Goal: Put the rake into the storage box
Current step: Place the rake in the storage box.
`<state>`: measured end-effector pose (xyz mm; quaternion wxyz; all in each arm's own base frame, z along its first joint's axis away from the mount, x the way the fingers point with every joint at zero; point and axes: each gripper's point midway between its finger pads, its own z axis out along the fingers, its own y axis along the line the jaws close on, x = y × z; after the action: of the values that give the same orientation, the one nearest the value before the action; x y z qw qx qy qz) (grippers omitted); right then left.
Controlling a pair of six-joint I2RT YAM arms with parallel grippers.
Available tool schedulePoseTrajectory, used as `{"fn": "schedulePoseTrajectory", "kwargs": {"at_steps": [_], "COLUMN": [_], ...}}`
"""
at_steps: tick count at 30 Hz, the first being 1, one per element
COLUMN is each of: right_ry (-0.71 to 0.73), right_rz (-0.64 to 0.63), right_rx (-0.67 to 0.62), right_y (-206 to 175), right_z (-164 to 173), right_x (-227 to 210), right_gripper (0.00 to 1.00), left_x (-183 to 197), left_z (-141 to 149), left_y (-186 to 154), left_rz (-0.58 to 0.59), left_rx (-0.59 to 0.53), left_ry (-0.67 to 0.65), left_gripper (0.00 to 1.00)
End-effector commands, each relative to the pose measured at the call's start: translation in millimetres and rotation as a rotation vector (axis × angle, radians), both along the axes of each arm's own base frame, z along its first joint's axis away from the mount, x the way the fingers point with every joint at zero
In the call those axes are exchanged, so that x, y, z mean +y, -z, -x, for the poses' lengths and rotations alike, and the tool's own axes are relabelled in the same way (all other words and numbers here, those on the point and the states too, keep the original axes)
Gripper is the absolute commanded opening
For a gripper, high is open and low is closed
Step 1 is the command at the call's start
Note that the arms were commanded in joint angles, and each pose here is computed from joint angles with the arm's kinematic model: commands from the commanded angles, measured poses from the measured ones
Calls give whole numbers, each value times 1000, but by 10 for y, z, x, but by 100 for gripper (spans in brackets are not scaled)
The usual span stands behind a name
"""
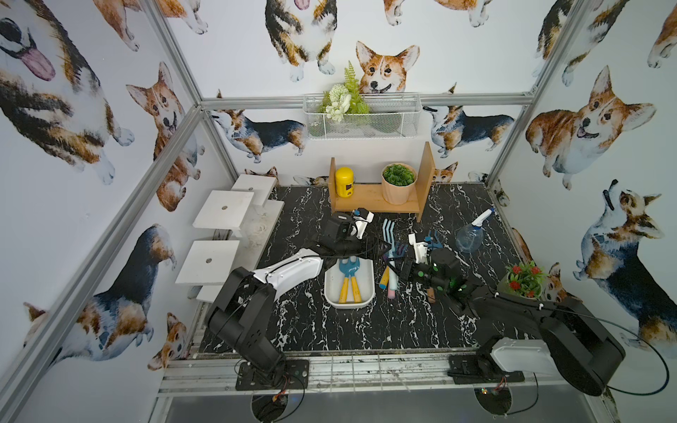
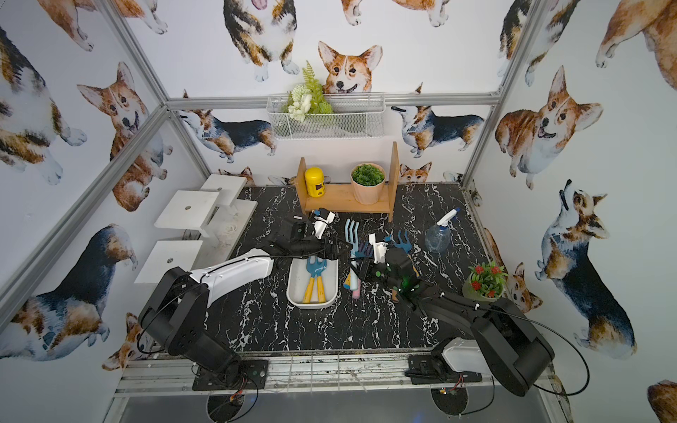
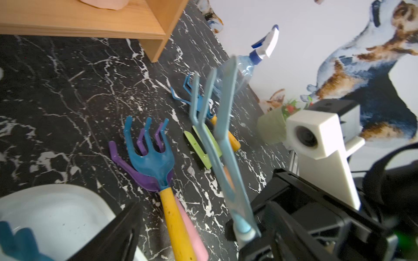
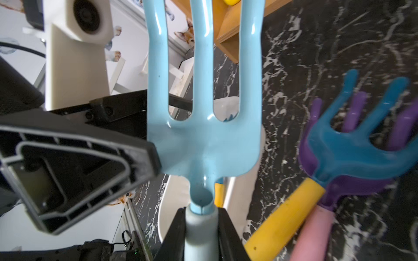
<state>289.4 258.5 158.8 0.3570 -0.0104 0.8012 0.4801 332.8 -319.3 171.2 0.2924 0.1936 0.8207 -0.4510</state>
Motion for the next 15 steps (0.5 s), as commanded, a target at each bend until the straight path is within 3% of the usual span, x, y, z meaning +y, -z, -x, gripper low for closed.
{"fn": "schedulePoseTrajectory", "kwargs": {"at_steps": [1, 6, 8, 10, 15], "right_ry": [-98, -156, -170, -172, -160], "right_rz": [-57, -112, -127, -127, -114], "right_rx": [-55, -57, -59, -61, -84], "right_y": [-220, -335, -367, -371, -414], "right_z": [-8, -65, -75, -79, -84], "right_x": [192, 352, 387, 392, 366], "right_gripper": [0, 0, 0, 0, 0], "left_x": [-94, -103, -119, -135, -128], "left_z": [106, 101, 58, 4, -121], "left_y": [-74, 53, 187, 210, 280], "left_rz": [49, 37, 15, 7, -41], "left_rx": [-27, 7, 35, 41, 53], "left_ry": [91, 88, 81, 72, 28], "left_gripper": [89, 86, 79, 64, 7]}}
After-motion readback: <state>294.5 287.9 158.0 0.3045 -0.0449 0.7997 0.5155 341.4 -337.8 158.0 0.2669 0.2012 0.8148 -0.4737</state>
